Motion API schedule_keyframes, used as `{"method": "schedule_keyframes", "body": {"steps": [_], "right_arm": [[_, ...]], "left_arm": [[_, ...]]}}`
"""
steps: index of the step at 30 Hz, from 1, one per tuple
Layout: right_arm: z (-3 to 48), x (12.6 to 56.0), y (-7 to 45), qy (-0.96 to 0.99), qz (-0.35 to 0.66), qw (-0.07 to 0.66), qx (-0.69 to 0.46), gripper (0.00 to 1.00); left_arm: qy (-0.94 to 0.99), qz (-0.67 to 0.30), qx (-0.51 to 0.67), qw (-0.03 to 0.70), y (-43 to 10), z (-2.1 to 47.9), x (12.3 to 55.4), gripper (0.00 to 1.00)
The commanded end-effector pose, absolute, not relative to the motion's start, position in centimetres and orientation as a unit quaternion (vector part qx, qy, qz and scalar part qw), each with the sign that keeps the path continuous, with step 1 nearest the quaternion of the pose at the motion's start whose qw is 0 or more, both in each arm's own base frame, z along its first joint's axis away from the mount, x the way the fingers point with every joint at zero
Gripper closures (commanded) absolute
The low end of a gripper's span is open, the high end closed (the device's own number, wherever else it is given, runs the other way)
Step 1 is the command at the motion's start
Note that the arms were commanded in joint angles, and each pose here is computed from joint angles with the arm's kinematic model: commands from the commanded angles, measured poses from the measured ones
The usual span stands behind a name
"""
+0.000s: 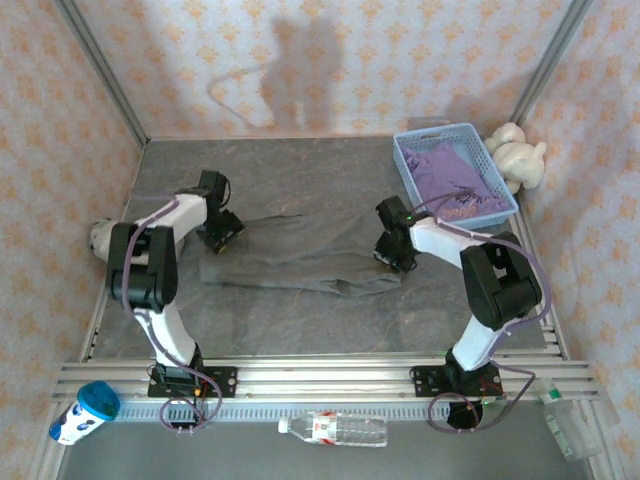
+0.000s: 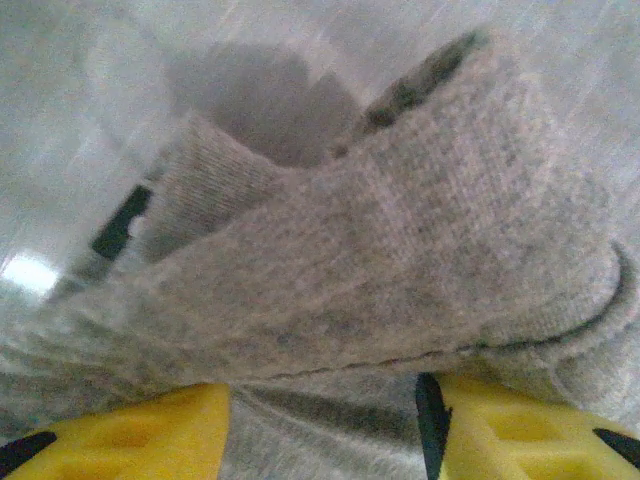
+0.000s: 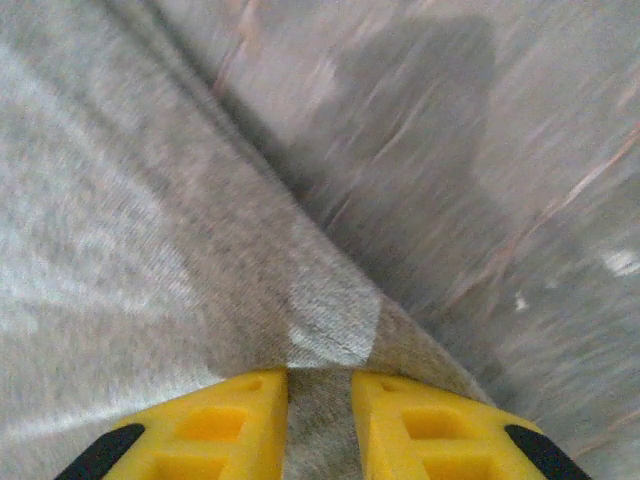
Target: Fold and stack the mixed laundry pile
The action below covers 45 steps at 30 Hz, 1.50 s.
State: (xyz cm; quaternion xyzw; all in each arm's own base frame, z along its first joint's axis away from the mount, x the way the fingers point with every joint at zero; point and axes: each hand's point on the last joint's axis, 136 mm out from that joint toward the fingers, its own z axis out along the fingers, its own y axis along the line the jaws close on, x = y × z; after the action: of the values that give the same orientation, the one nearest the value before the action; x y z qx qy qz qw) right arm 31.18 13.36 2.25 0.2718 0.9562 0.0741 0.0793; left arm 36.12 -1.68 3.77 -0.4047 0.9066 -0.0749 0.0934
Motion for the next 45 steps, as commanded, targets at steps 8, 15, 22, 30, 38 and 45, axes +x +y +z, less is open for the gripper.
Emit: {"method": "schedule_keyframes", "body": {"steps": [8, 15, 22, 30, 38, 45], "right_arm": [[8.7, 32.3, 12.5, 0.975, 0.043, 0.109, 0.189, 0.56], [7.6, 30.5, 18.0, 0.972, 0.097, 0.081, 0.199, 0.58], [2.1, 28.1, 15.7, 0.961, 0.041, 0.05, 0.269, 0.63], [-0.2, 25.0, 11.9, 0.957, -0.012, 0.023, 0.288, 0.63], [0.2, 26.6, 13.5, 0.962, 0.016, 0.024, 0.273, 0.62], [3.3, 29.2, 15.5, 0.965, 0.057, 0.052, 0.249, 0.58]], "left_arm": [[0.912, -0.098, -0.363, 0.164, -3.1, 9.9, 36.5, 0.32], [0.929, -0.103, -0.32, 0.151, -4.9, 7.8, 39.5, 0.45], [0.93, -0.01, -0.339, 0.14, -2.0, 4.4, 39.7, 0.56], [0.922, 0.069, -0.361, 0.122, 2.3, 3.6, 40.5, 0.57], [0.941, 0.017, -0.294, 0.167, 0.8, 10.7, 42.0, 0.31], [0.956, 0.011, -0.252, 0.15, 1.0, 14.3, 36.5, 0.22]]}}
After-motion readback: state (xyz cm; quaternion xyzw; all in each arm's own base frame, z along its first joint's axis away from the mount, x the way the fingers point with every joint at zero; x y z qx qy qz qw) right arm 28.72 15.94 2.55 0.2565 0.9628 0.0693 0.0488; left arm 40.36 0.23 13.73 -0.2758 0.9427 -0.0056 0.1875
